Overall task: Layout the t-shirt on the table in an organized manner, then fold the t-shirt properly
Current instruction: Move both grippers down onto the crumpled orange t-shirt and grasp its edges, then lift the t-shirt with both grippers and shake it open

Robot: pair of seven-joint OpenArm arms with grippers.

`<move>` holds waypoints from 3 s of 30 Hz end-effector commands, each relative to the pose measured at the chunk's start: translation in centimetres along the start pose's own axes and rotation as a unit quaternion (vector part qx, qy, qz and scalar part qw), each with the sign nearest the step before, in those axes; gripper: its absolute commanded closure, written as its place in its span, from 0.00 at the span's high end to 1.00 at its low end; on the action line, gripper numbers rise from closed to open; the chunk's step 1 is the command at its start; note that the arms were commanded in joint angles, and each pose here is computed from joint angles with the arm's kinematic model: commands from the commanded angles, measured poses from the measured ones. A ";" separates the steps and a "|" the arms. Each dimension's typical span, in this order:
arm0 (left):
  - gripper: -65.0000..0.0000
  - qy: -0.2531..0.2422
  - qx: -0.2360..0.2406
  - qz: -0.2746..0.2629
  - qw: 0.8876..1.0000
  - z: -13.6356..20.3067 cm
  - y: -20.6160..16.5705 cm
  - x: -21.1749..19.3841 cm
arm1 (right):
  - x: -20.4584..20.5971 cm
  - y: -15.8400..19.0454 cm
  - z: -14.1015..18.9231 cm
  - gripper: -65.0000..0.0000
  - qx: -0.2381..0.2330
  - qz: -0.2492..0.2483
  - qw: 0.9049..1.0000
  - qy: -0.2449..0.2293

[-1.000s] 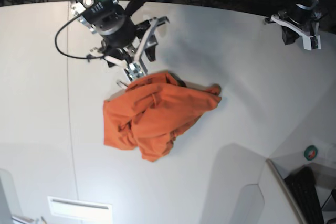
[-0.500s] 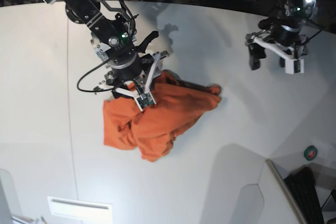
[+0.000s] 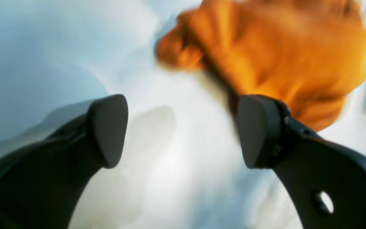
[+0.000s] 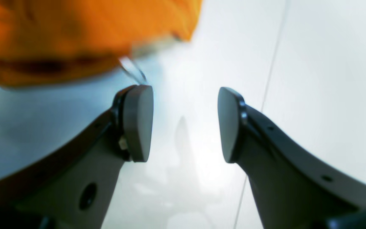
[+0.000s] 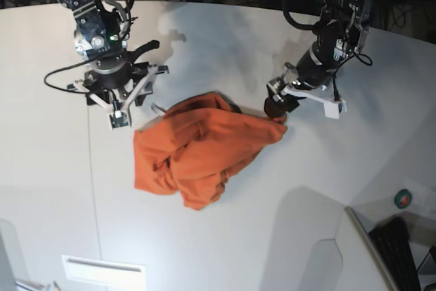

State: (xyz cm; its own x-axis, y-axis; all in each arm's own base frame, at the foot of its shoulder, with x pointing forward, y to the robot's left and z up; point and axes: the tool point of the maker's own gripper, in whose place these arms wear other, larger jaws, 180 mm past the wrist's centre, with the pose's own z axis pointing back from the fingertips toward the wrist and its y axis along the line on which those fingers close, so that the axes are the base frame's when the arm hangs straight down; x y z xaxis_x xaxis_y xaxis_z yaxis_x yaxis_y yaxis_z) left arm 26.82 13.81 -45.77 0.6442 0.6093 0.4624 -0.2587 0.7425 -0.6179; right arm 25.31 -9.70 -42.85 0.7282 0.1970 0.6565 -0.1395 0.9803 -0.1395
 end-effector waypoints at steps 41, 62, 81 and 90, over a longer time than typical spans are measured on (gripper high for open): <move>0.00 -0.110 -0.164 -0.188 0.962 -2.7 -25.7 10.5 | 6.0 0.2 -2.0 0.61 0.041 -0.031 0.997 -0.050; 0.00 -0.111 -0.166 -0.187 0.962 -2.6 -25.9 10.5 | 8.1 3.4 -5.1 0.63 0.089 -0.011 0.994 -0.068; 0.00 -0.112 -0.164 -0.188 0.962 -2.7 -25.9 10.8 | 10.8 2.2 -6.2 0.00 0.078 -0.003 0.993 -0.088; 0.00 -0.148 -0.161 -0.203 0.954 -4.2 -29.5 16.1 | 14.4 -4.3 -4.9 0.00 0.022 0.048 0.989 -0.136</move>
State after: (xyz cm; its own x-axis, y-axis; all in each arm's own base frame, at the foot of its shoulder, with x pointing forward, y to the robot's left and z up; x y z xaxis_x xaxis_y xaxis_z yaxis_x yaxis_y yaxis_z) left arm 46.90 0.73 -25.84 0.4722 0.3622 0.8036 0.1947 0.8463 -0.4959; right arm 38.30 -10.98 -38.53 0.5583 0.2778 0.7817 -0.2451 0.9554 -0.1644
